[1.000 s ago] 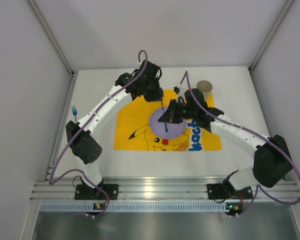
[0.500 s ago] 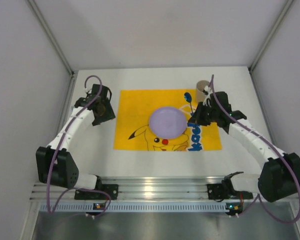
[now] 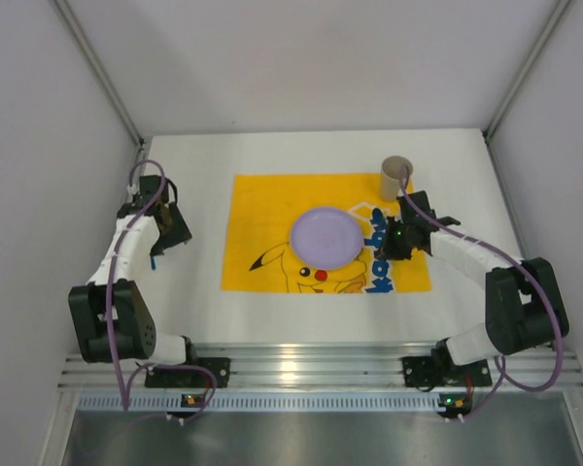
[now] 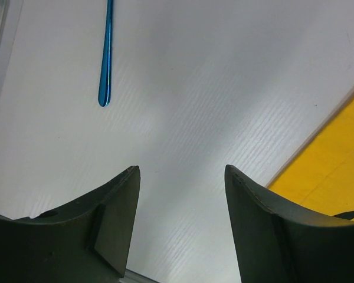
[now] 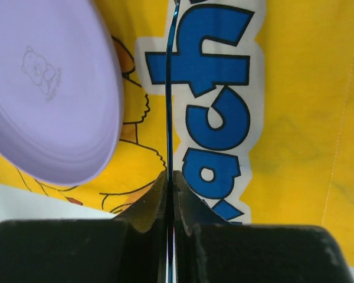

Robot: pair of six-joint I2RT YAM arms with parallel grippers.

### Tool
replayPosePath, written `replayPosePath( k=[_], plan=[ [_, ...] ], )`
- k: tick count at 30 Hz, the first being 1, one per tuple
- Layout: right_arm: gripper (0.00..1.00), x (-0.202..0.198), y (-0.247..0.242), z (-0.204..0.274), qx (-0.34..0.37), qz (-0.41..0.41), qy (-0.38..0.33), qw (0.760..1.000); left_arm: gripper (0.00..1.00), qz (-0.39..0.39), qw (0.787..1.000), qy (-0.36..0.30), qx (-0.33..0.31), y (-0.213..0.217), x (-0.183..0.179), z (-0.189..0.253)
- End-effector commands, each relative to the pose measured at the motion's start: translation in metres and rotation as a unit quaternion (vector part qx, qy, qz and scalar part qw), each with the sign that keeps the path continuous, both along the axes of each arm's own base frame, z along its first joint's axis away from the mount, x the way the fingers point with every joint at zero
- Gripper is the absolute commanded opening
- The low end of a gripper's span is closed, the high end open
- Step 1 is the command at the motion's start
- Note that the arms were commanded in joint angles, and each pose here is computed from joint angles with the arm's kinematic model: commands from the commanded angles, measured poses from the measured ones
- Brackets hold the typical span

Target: Set the dinner table for one person

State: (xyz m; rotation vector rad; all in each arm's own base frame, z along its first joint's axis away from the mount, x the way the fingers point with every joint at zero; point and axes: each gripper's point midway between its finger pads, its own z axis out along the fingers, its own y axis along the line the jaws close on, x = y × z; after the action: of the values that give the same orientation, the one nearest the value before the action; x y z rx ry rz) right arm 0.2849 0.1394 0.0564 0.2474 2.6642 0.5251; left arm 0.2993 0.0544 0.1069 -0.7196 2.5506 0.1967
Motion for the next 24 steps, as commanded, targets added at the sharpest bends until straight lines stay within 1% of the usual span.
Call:
replayPosePath(
  k=[1, 5, 8, 9, 11, 12, 13, 14, 15, 18, 20, 21, 24],
  plan=[
    [0.0, 0.024, -0.013, -0.003, -0.013, -0.052, -0.026, 0.998, 0.64, -0.021, 1.0, -0.02, -0.003, 0.0, 0.016, 0.002],
    [0.0, 0.027, -0.021, -0.014, -0.016, -0.088, -0.021, 0.996, 0.64, -0.021, 1.0, -0.013, -0.001, 0.003, 0.021, -0.002],
    [0.0, 0.029, -0.022, -0.021, -0.017, -0.092, -0.016, 0.996, 0.64, -0.016, 1.0, -0.002, 0.011, 0.01, 0.022, -0.006],
    [0.09, 0.029, -0.022, -0.023, -0.018, -0.091, -0.014, 0.996, 0.64, -0.013, 1.0, 0.003, 0.012, 0.012, 0.022, -0.008],
    [0.29, 0.029, -0.022, -0.028, -0.021, -0.09, -0.005, 0.996, 0.63, -0.002, 1.0, 0.009, 0.023, 0.02, 0.021, -0.011],
    [0.42, 0.029, -0.022, -0.029, -0.024, -0.089, -0.003, 0.996, 0.63, 0.004, 1.0, 0.012, 0.028, 0.023, 0.021, -0.013],
    [0.5, 0.026, -0.023, -0.028, -0.027, -0.089, 0.003, 0.996, 0.63, 0.015, 0.999, 0.014, 0.034, 0.03, 0.02, -0.014],
    [0.54, 0.027, -0.024, -0.026, -0.028, -0.09, 0.0, 0.996, 0.63, 0.026, 0.999, 0.016, 0.039, 0.034, 0.019, -0.015],
    [0.64, 0.027, -0.025, -0.023, -0.031, -0.088, -0.002, 0.996, 0.63, 0.033, 0.998, 0.021, 0.041, 0.038, 0.018, -0.018],
    [0.76, 0.024, -0.03, -0.01, -0.043, -0.086, -0.01, 0.995, 0.62, 0.055, 0.997, 0.02, 0.054, 0.05, 0.018, -0.017],
    [0.8, 0.021, -0.032, 0.004, -0.048, -0.078, -0.015, 0.996, 0.62, 0.057, 0.996, 0.01, 0.067, 0.056, 0.022, -0.012],
    [0.86, 0.02, -0.034, 0.008, -0.052, -0.077, -0.016, 0.995, 0.62, 0.059, 0.995, 0.009, 0.076, 0.059, 0.023, -0.011],
    [0.91, 0.013, -0.037, 0.027, -0.058, -0.066, -0.019, 0.996, 0.62, 0.056, 0.994, -0.001, 0.094, 0.065, 0.028, -0.01]
  ],
)
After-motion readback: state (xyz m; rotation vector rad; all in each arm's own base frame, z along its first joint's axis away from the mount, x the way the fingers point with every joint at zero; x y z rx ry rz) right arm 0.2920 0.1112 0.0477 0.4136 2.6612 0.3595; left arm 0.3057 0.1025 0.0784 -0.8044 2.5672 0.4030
